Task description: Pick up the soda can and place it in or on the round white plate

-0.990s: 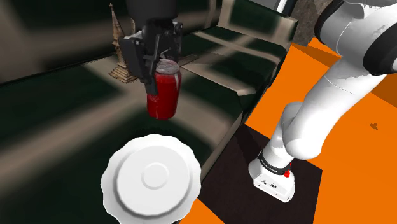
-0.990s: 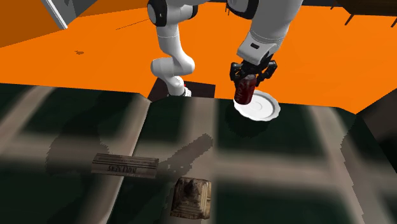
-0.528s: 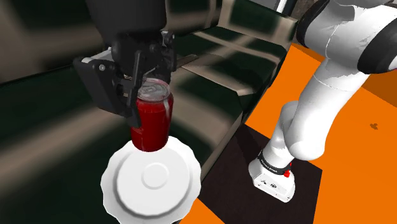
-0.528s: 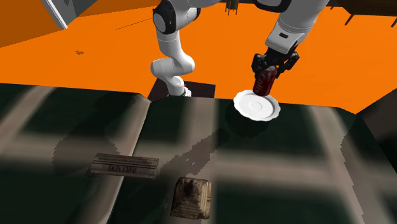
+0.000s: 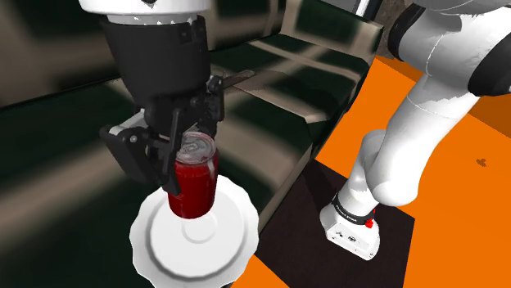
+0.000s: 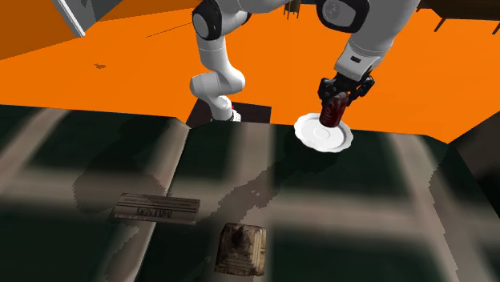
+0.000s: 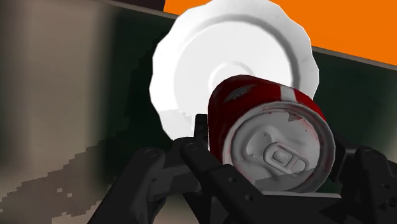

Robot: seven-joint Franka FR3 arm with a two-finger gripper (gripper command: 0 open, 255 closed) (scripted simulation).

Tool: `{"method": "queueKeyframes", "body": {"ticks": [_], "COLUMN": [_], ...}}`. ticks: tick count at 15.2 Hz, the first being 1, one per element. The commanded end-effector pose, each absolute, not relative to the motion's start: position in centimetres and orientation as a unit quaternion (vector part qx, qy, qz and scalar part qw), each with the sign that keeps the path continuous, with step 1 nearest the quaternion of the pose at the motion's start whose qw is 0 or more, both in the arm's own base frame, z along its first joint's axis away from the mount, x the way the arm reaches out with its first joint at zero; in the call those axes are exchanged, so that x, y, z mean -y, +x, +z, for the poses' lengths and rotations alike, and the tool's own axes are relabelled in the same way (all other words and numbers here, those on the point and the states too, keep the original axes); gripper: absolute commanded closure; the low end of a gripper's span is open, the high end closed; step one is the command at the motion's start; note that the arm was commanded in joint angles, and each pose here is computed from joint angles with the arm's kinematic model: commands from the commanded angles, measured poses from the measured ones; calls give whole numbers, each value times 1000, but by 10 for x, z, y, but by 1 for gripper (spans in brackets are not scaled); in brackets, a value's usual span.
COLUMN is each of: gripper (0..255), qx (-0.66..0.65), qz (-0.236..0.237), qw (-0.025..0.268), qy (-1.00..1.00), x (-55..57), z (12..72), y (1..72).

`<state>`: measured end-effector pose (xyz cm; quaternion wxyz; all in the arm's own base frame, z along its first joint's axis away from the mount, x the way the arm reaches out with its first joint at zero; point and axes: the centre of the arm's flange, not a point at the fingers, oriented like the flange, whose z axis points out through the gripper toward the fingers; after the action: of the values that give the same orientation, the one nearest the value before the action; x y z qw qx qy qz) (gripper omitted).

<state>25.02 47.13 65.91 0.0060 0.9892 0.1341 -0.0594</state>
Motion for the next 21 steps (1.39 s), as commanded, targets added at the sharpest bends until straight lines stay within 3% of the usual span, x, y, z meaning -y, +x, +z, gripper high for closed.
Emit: {"method": "queueKeyframes", "body": {"ticks": [1,9,17,18,21], "gripper": [255,255,255,0,0], "qx": [-134,-134,-134,-134,-134], "qz": [-59,-59,-59,-59,-59], "qw": [6,6,6,6,6], "qy": [989,989,989,989,989], "x": [-470,-470,-470,-471,-470], "z": [649,603,603,603,603], "y": [251,251,251,251,251]}}
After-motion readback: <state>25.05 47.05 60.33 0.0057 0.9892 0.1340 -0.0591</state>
